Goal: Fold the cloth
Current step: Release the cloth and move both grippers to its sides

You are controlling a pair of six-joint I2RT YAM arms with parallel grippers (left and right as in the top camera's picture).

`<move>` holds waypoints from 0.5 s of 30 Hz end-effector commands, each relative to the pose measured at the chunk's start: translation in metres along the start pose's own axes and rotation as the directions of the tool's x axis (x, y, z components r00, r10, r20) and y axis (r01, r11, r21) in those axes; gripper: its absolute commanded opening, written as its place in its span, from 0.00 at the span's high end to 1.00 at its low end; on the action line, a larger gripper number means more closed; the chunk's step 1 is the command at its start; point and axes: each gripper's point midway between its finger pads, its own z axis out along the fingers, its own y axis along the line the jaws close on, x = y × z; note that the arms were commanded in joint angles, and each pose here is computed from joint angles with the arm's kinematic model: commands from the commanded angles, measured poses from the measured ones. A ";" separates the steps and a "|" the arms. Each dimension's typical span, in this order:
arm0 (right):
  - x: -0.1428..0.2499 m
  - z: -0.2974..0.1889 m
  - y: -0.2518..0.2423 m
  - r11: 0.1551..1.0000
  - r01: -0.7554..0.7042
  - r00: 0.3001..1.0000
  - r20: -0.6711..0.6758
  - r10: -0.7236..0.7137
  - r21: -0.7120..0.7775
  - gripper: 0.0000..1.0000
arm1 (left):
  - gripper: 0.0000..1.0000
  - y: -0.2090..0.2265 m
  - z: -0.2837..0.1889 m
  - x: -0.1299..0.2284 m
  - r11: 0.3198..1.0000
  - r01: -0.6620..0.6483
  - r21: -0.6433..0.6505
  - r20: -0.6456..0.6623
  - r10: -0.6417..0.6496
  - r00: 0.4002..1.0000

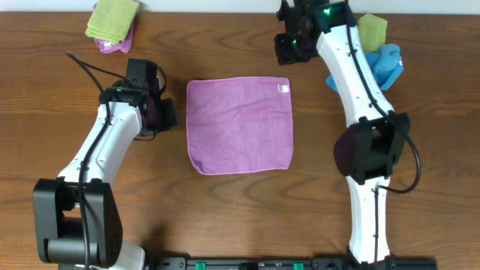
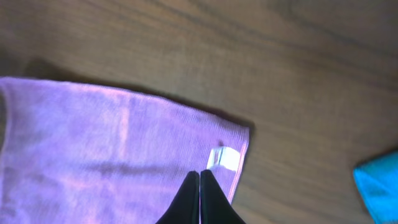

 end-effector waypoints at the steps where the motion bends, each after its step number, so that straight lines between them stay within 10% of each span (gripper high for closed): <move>1: 0.007 -0.015 0.009 0.999 0.028 0.999 -0.030 -0.028 -0.016 0.99 | 0.94 -0.002 -0.001 0.002 1.000 -0.015 0.013 -0.020 0.015 1.000; 8: 0.058 -0.055 0.011 0.999 0.004 0.977 -0.214 -0.014 -0.049 0.99 | 0.94 -0.006 -0.005 0.027 0.998 -0.038 0.053 -0.121 0.044 0.992; 15: 0.063 -0.190 0.021 0.998 0.061 0.998 0.031 -0.061 0.013 0.98 | 0.94 0.001 -0.070 0.025 0.999 -0.045 0.008 0.030 0.045 0.999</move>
